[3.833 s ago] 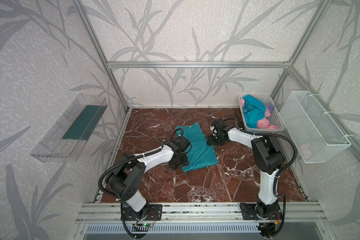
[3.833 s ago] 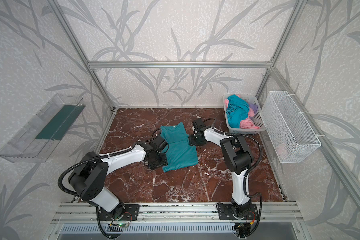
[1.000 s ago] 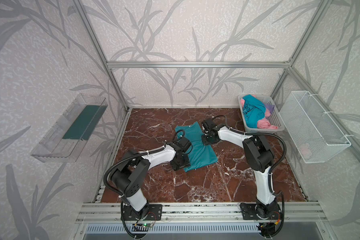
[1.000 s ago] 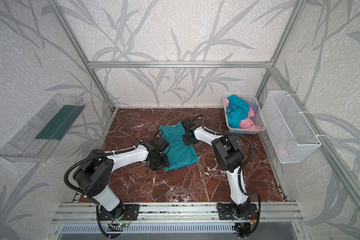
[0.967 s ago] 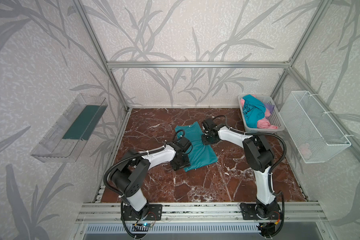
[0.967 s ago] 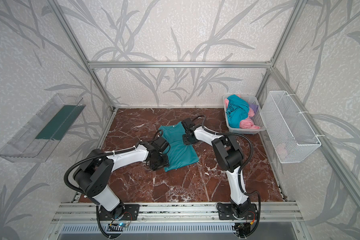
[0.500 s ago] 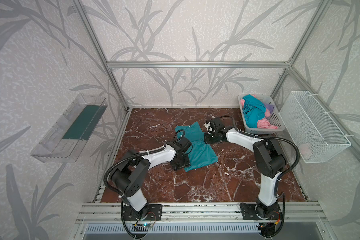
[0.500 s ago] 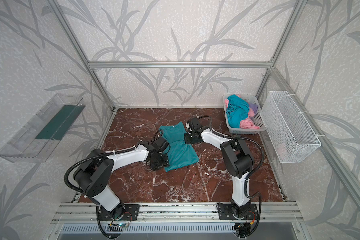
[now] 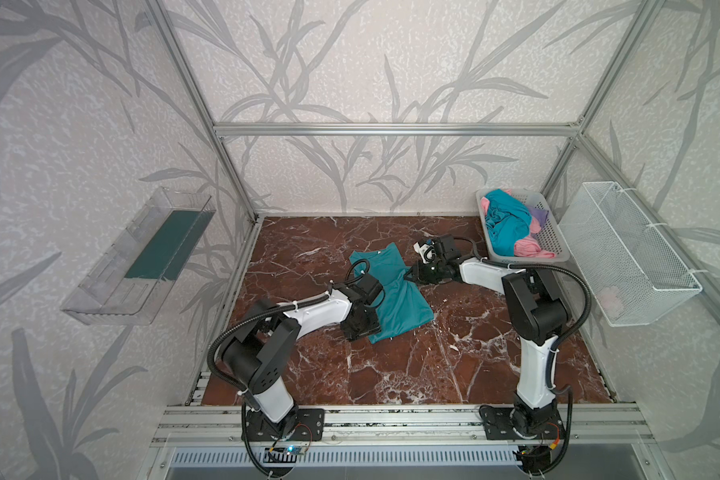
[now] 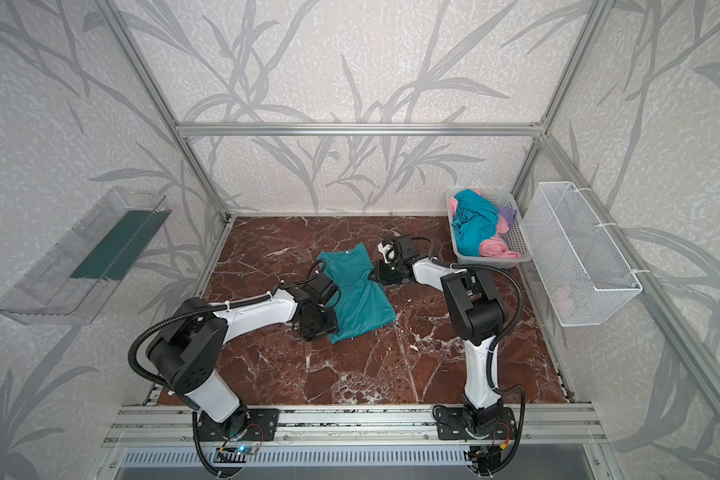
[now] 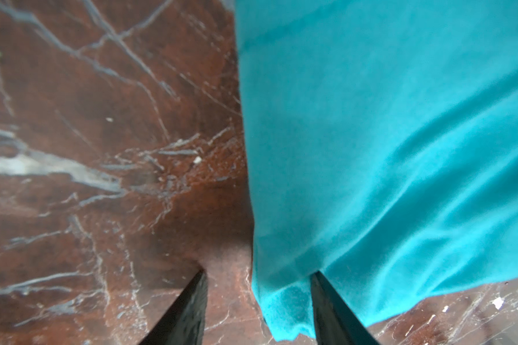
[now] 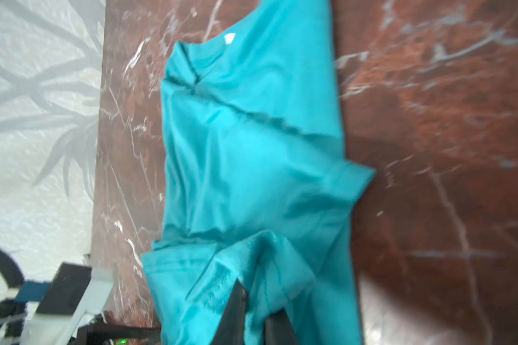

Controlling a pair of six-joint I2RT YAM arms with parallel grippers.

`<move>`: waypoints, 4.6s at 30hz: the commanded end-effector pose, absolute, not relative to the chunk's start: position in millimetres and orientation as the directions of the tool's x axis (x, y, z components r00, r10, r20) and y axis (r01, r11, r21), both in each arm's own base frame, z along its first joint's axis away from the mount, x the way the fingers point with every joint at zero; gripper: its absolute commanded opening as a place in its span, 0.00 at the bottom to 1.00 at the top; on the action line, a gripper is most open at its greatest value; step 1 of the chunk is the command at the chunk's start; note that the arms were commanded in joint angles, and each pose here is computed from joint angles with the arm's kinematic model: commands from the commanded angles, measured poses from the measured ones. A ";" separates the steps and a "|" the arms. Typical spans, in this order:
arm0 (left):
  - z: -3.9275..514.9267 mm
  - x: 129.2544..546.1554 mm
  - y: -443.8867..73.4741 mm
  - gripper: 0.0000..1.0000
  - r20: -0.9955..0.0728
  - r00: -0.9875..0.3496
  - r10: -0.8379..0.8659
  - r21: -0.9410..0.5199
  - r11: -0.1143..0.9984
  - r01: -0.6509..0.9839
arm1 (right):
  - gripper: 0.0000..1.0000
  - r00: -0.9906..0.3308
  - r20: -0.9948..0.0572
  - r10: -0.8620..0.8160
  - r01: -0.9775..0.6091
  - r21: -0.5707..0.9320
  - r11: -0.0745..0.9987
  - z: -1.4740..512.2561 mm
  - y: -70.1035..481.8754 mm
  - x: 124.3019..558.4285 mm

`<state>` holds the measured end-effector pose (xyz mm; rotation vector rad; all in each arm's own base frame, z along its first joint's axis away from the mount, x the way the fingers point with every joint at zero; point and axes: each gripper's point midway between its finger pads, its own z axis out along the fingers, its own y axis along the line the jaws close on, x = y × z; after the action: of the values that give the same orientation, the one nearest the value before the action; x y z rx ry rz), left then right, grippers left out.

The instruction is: Fold and stack the t-shirts

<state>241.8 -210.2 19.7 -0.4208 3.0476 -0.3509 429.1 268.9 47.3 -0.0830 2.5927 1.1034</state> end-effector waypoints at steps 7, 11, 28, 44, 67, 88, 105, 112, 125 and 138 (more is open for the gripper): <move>8.2 231.7 -205.0 0.57 0.026 -0.966 -0.258 -0.172 0.950 -0.259 | 0.30 -0.965 -0.249 0.080 -0.121 0.696 0.708 21.5 263.3 450.7; 12.5 232.8 -202.9 0.57 0.019 -0.969 -0.248 -0.158 0.956 -0.247 | 0.48 -0.961 -0.266 0.072 -0.125 0.652 0.748 21.5 254.3 447.8; 113.5 352.2 -262.9 0.59 -0.257 -0.958 -0.124 -0.255 0.965 -0.057 | 0.58 -0.891 -0.452 0.031 -0.134 0.328 0.935 86.7 187.8 440.7; 68.9 402.8 -307.3 0.55 -0.250 -0.968 -0.031 -0.269 0.962 0.039 | 0.00 -0.945 -0.327 0.007 -0.144 0.437 0.888 53.7 211.8 367.6; 30.6 449.4 -241.9 0.00 -0.230 -0.969 -0.089 -0.084 0.994 -0.072 | 0.00 -0.976 -0.216 -0.036 -0.110 0.342 0.933 5.0 198.8 331.7; 91.7 397.5 -203.7 0.50 -0.296 -0.945 -0.139 -0.117 0.987 -0.108 | 0.00 -0.923 -0.328 -0.202 -0.296 0.270 0.916 43.6 219.2 313.1; 50.4 382.1 -222.0 0.39 -0.234 -0.953 -0.192 -0.257 0.958 -0.129 | 0.05 -0.794 -0.454 -0.404 -0.589 0.414 0.693 59.6 354.4 269.7; 51.8 396.2 -214.8 0.02 -0.249 -0.948 -0.196 -0.252 0.959 -0.132 | 0.05 -0.821 -0.399 -0.410 -0.563 0.439 0.700 34.3 350.9 259.3; 74.4 429.9 -213.3 0.10 -0.284 -0.939 -0.195 -0.262 0.958 -0.120 | 0.04 -0.822 -0.352 -0.448 -0.565 0.399 0.722 14.9 332.9 242.3; 48.3 361.1 -190.5 0.51 -0.203 -0.938 -0.283 -0.296 0.930 -0.216 | 0.04 -0.833 -0.349 -0.429 -0.550 0.439 0.710 16.5 343.8 244.8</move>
<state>358.9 -183.7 48.5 -0.3280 2.8753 -0.3286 250.6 345.1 23.8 -0.7831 2.6596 0.8034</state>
